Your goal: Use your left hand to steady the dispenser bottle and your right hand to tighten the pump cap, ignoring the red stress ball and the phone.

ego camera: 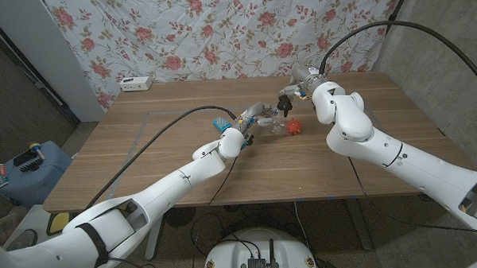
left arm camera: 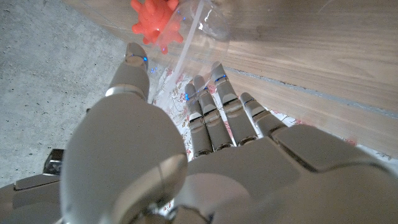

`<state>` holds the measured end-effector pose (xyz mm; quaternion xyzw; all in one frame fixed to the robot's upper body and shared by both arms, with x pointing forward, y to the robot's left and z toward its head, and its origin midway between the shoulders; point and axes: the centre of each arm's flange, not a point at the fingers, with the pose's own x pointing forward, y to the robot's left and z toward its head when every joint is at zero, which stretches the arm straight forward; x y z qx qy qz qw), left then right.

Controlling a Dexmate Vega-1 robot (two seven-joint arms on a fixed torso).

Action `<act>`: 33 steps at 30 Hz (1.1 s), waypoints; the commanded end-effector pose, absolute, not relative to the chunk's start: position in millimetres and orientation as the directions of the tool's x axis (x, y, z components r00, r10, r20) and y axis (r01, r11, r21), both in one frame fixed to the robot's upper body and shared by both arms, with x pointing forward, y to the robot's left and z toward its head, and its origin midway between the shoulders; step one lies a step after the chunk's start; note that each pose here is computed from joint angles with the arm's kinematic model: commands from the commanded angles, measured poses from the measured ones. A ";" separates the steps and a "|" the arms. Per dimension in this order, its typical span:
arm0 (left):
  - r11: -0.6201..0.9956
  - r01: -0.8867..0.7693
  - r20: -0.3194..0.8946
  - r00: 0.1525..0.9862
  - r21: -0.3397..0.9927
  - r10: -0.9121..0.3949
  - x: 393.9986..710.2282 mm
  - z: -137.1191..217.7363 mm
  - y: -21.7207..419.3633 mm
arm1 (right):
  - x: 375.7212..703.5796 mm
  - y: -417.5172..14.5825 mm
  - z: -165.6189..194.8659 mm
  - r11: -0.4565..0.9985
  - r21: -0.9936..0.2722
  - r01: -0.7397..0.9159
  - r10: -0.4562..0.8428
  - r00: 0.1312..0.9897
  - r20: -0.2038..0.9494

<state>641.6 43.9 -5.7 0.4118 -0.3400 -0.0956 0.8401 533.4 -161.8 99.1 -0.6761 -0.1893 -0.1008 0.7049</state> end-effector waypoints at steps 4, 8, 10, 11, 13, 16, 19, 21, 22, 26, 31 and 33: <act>0.644 -0.118 0.492 0.751 0.756 -0.440 640.4 -6.9 44.2 | 531.5 -161.7 97.0 0.083 -0.908 0.410 0.117 0.901 0.418; 0.643 -0.115 0.491 0.750 0.757 -0.443 640.4 -7.0 43.6 | 529.4 -163.5 97.2 0.092 -0.903 0.421 0.121 0.895 0.429; 0.642 -0.114 0.490 0.750 0.758 -0.445 640.4 -7.0 43.1 | 528.4 -164.7 97.3 0.097 -0.899 0.427 0.121 0.892 0.436; 0.641 -0.114 0.489 0.750 0.759 -0.446 640.5 -7.0 43.0 | 527.8 -165.2 97.3 0.098 -0.897 0.431 0.119 0.890 0.440; 0.642 -0.112 0.489 0.749 0.758 -0.447 640.8 -7.0 42.8 | 526.4 -166.1 97.5 0.099 -0.893 0.438 0.118 0.886 0.448; 0.640 -0.112 0.488 0.748 0.760 -0.449 640.9 -6.8 42.3 | 524.6 -167.0 98.2 0.099 -0.889 0.446 0.118 0.882 0.456; 0.640 -0.112 0.489 0.748 0.760 -0.449 641.0 -6.5 42.0 | 522.8 -167.9 98.8 0.098 -0.885 0.455 0.116 0.878 0.464; 0.640 -0.113 0.490 0.747 0.760 -0.450 641.0 -6.2 41.8 | 521.6 -168.7 99.5 0.097 -0.882 0.461 0.115 0.875 0.470; 0.640 -0.113 0.490 0.747 0.760 -0.450 641.0 -6.1 41.7 | 521.0 -169.3 99.8 0.097 -0.881 0.464 0.114 0.874 0.473; 0.641 -0.115 0.491 0.747 0.759 -0.448 640.9 -5.8 41.5 | 518.4 -171.8 101.0 0.091 -0.875 0.475 0.113 0.868 0.483; 0.641 -0.115 0.491 0.748 0.759 -0.446 640.9 -5.8 41.8 | 514.6 -175.5 103.1 0.077 -0.867 0.492 0.110 0.860 0.498; 0.643 -0.115 0.491 0.749 0.757 -0.444 641.0 -5.9 42.0 | 512.4 -178.7 104.7 0.072 -0.862 0.501 0.114 0.855 0.506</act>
